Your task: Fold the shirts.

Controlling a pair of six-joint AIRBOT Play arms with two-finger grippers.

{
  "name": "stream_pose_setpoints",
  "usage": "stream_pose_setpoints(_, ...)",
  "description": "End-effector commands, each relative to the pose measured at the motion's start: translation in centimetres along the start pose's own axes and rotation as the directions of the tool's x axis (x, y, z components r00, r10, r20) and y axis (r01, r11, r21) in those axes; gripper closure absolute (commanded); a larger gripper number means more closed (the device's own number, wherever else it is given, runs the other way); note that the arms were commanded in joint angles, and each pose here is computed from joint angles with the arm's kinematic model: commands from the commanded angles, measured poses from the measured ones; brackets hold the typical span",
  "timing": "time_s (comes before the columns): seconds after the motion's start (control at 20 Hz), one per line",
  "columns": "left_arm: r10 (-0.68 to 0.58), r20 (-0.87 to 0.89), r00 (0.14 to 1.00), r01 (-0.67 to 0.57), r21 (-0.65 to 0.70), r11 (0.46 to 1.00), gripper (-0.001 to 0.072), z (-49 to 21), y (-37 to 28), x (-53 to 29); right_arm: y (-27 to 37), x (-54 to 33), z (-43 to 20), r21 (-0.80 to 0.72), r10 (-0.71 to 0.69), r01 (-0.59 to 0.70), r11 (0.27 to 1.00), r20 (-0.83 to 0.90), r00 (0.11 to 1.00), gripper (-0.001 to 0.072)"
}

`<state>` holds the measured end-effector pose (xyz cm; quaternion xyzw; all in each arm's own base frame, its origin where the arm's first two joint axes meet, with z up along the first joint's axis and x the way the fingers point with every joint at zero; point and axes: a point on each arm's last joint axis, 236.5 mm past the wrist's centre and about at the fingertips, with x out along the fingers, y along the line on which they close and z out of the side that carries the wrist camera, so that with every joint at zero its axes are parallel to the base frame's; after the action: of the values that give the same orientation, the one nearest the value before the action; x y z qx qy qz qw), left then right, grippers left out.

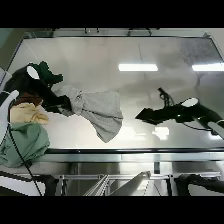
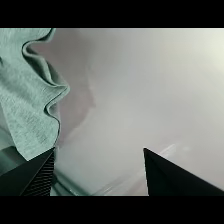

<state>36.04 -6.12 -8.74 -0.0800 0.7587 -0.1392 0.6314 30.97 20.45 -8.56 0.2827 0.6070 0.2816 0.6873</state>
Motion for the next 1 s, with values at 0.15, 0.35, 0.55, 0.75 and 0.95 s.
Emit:
stream_pose_setpoints(0.15, 0.036, 0.175, 0.984, -0.045, 0.048, 0.998, 0.0003, 3.6, 0.0, 3.1, 4.9, 7.7, -4.4, 0.125, 0.143, -0.131, 0.984, -0.094, 0.985, 0.0287)
stream_pose_setpoints(0.35, 0.040, 0.213, 0.976, -0.051, 0.047, 0.998, 0.0017, 4.5, 0.1, 2.9, 6.4, 10.0, -6.3, 0.167, 0.183, -0.159, 0.973, -0.137, 0.974, 0.0286)
stream_pose_setpoints(0.55, 0.048, 0.218, 0.975, -0.060, 0.048, 0.997, 0.0100, 4.6, 0.4, 2.8, 8.1, 11.6, -6.8, 0.153, 0.204, -0.180, 0.972, -0.162, 0.965, 0.0306)
stream_pose_setpoints(0.75, 0.042, 0.198, 0.979, -0.051, 0.040, 0.998, 0.0704, 4.1, 0.5, 2.7, 10.2, 11.1, -4.8, 0.032, 0.242, -0.240, 0.970, -0.139, 0.960, 0.0698)
stream_pose_setpoints(0.95, -0.009, 0.064, 0.998, 0.008, 0.026, 1.000, 0.0695, 1.1, 0.3, 0.5, 11.5, 6.0, -2.5, -0.069, 0.291, -0.300, 0.951, -0.115, 0.950, 0.0699)
